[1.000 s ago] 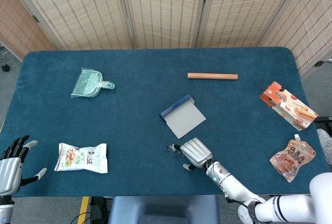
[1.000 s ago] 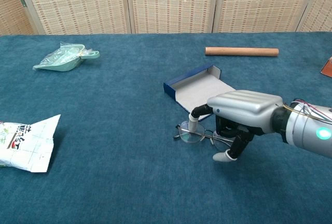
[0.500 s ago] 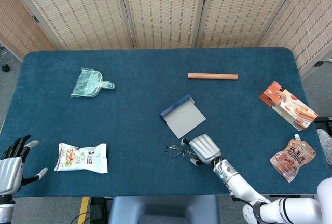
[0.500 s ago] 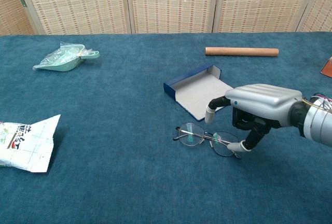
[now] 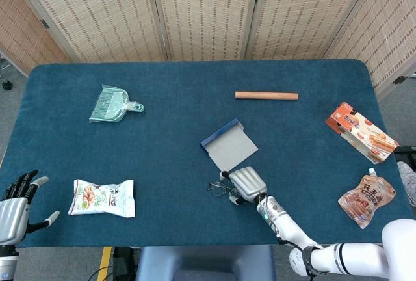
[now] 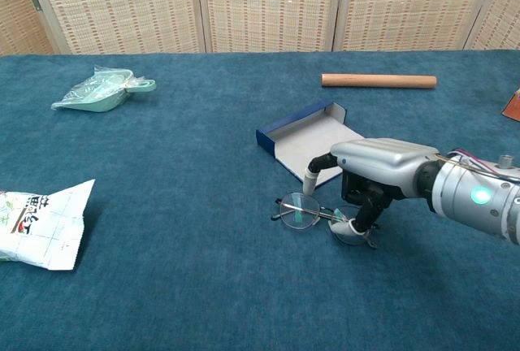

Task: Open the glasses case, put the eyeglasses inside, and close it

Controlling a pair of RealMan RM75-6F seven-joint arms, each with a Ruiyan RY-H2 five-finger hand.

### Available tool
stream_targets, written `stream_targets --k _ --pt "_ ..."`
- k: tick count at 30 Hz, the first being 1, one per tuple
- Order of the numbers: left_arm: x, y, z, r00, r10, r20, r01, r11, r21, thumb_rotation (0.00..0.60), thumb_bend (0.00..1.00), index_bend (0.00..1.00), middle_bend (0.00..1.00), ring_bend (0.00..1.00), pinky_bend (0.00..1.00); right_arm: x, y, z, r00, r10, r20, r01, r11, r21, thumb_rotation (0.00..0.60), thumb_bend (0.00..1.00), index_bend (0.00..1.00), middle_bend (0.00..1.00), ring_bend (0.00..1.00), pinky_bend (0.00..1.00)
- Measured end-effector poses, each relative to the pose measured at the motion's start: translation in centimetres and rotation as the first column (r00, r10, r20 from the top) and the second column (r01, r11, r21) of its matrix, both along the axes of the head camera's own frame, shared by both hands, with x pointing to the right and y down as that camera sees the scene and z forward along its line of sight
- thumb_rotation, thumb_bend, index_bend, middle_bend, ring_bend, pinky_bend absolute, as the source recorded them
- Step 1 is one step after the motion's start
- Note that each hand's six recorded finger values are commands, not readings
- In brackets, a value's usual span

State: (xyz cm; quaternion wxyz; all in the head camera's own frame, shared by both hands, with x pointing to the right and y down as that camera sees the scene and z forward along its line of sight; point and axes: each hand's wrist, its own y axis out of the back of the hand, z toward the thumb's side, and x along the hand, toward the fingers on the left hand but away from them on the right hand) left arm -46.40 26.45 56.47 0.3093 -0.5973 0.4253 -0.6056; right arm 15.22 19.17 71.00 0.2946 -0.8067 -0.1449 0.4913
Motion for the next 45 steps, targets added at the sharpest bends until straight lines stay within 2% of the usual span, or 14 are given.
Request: stream_targets --k 7,19,24,29,37,45 --pt "-0.4 0.3 0.0 1.000 -0.012 0.003 0.012 1.000 -0.002 0.600 0.20 0.24 0.12 0.11 0.19 -0.5 0.1 0.3 1.000 -0.003 -0.008 0.003 1.000 -0.002 0.600 0.37 0.47 1.00 1.00 1.00" --pt "-0.6 0.4 0.1 1.000 -0.016 0.003 0.016 1.000 -0.005 0.600 0.20 0.24 0.12 0.11 0.19 -0.4 0.1 0.5 1.000 -0.009 -0.026 0.009 1.000 0.002 0.600 0.39 0.53 1.00 1.00 1.00" --pt "-0.6 0.4 0.1 1.000 -0.018 0.004 0.018 1.000 -0.007 0.600 0.20 0.24 0.12 0.11 0.19 -0.1 0.0 0.4 0.999 -0.010 -0.032 0.011 1.000 0.011 0.600 0.48 0.59 1.00 1.00 1.00" --pt "-0.6 0.4 0.1 1.000 -0.018 0.005 0.018 1.000 -0.007 0.600 0.20 0.24 0.12 0.11 0.19 0.3 -0.6 0.0 0.999 -0.020 -0.035 0.021 0.999 0.031 0.600 0.53 0.60 1.00 1.00 1.00" --pt "-0.6 0.3 0.0 1.000 -0.016 0.011 0.016 1.000 -0.006 0.600 0.20 0.24 0.12 0.10 0.19 0.4 -4.4 -1.2 0.996 -0.068 -0.059 0.075 0.988 0.133 0.600 0.52 0.60 1.00 1.00 1.00" --pt "-0.6 0.5 -0.1 1.000 -0.021 0.021 0.021 1.000 -0.009 0.600 0.20 0.24 0.12 0.11 0.19 -0.4 -9.0 -1.0 0.977 -0.169 -0.132 0.198 0.947 0.252 0.600 0.43 0.60 1.00 1.00 1.00"
